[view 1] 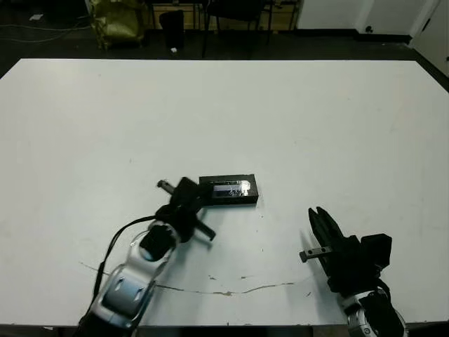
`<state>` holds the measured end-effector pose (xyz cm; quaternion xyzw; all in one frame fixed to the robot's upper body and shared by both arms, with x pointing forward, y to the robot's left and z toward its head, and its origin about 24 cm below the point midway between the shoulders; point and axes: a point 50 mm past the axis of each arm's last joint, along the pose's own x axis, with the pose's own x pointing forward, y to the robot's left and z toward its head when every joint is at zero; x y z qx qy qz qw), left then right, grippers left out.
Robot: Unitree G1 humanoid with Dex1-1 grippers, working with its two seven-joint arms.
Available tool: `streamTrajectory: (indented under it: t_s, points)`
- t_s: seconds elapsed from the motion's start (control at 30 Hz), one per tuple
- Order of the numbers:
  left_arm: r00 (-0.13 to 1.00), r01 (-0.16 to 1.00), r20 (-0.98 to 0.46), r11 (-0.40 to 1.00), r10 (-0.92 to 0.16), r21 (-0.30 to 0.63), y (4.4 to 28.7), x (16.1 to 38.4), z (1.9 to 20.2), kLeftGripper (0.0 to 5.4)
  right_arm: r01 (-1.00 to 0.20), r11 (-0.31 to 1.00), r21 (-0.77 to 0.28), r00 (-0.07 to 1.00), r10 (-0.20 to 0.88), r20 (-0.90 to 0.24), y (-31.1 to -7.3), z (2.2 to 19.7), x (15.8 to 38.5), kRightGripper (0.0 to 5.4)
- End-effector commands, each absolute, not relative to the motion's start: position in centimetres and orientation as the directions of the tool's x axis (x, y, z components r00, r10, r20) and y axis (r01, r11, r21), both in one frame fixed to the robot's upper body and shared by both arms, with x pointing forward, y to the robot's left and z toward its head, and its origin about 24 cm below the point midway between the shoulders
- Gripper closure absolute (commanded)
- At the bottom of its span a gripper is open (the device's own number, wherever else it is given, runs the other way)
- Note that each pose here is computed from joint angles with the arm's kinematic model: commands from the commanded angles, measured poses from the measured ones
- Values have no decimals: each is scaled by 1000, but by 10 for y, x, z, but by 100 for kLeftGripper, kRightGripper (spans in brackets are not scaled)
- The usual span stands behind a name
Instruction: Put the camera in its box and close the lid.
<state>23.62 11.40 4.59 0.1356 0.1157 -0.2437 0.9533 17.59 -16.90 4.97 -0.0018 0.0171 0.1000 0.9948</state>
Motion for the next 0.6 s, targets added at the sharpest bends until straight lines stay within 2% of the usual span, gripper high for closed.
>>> streamTrajectory:
  t_s: [0.03,0.17,0.27,0.4,0.5,0.6]
  points:
    - [807,470,-471,870,-356,148,141,212,12,538,-193,981,-1,980,193,-57,-173,45,174,540]
    - [857,428,-374,894,-355,132,151,208,42,538,-178,984,-12,981,177,-76,-172,47,172,540]
    - [911,376,-212,924,-355,69,164,206,70,538,-174,984,-21,982,173,-71,-172,47,172,540]
    - [944,324,56,945,-325,38,186,206,104,538,-170,985,-30,983,167,-73,-172,48,172,540]
    - [940,295,182,955,-290,-4,198,203,119,538,-169,985,-34,984,167,-63,-172,51,173,540]
    - [938,258,242,966,-250,-3,202,198,126,538,-167,986,-28,985,165,-49,-172,53,175,540]
